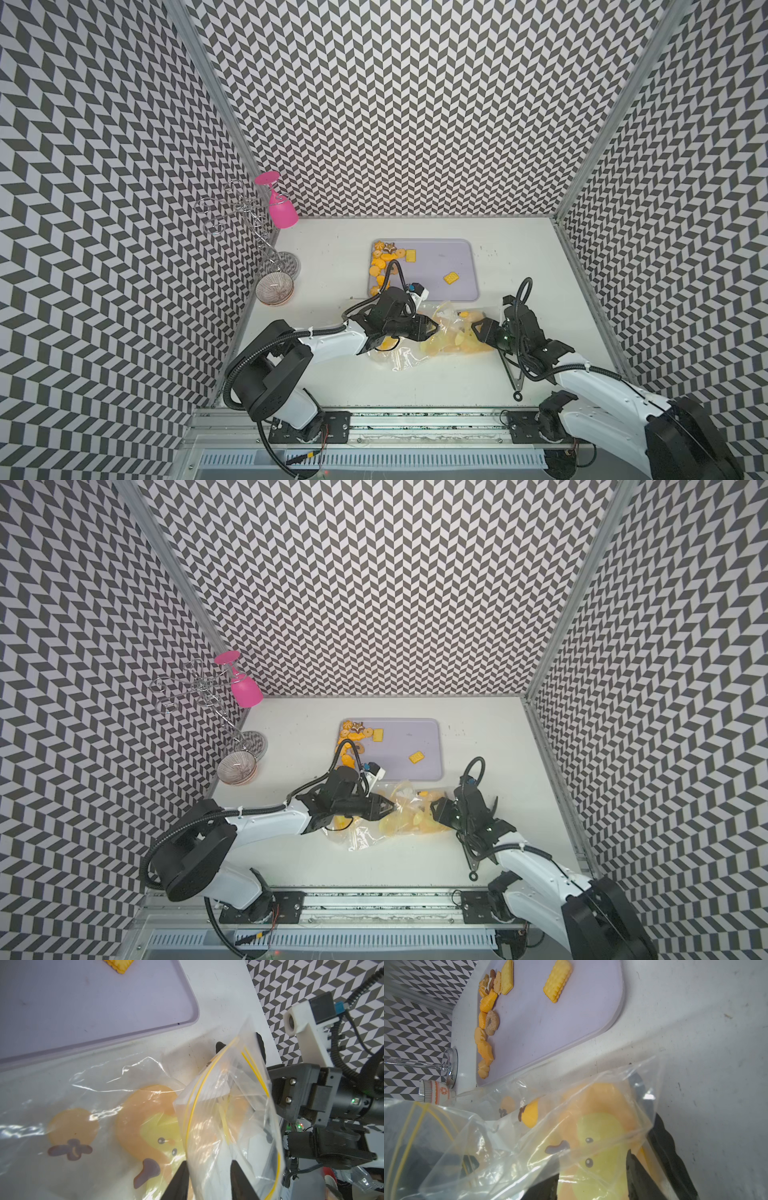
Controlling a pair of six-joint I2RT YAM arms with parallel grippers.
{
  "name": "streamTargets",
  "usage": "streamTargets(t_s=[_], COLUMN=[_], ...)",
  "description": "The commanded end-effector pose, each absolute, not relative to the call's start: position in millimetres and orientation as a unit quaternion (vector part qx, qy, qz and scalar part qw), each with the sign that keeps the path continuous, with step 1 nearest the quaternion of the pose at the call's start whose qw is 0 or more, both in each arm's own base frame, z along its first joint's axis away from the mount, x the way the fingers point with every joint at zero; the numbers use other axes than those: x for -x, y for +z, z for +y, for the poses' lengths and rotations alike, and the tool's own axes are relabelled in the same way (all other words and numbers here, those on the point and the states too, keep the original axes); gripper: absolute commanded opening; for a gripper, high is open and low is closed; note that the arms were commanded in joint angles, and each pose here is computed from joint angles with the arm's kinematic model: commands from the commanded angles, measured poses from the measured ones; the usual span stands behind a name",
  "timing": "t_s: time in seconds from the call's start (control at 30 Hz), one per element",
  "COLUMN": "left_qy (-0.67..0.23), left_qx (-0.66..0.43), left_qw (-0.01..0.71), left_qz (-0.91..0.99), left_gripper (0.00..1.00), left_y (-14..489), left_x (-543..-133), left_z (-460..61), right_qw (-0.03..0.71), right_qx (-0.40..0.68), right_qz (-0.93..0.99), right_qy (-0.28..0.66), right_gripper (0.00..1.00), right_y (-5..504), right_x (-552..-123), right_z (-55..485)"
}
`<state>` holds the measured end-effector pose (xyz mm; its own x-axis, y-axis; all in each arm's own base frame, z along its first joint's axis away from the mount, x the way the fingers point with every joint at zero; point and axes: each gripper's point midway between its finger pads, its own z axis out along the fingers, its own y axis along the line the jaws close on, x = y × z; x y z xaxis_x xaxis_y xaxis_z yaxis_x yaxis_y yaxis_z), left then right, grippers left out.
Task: Put the cookies into a resealable bag to prevent moisture
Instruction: Pick up the ziploc bag from the center of the board.
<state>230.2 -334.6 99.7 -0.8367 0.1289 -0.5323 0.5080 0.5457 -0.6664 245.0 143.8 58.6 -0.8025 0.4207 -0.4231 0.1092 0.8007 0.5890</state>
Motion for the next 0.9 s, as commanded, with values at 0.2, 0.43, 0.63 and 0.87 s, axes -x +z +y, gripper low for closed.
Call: streamTargets(t_s=[0.2,0.43,0.63,0.87], left_qy=[-0.432,-0.394,-0.320,-0.233], left_qx=[-0.184,-0.144,-0.059,0.016], left_qw=[0.252,0.321,0.393,0.471], left_qz=[0.846,0.849,0.860,0.851], left_gripper=[0.00,0.00,0.00,0.00], left_y=[122,184,245,303], left_x=[-237,-265,-312,-341], left_z=[-332,-306,-235,-157], right_qw=[0.320,0.446,0.456,0.324], right_qx=[-0.132,-0.136,-0.178,-0.231], right_qz=[0.892,0.836,0.846,0.911], right_qy=[0.290,0.288,0.212,0.111], right_gripper=[0.49,0.69,0.83,0.89], right_y=[86,162,158,99], right_x=[-254,-265,-264,-238], right_z=[143,121,91,71])
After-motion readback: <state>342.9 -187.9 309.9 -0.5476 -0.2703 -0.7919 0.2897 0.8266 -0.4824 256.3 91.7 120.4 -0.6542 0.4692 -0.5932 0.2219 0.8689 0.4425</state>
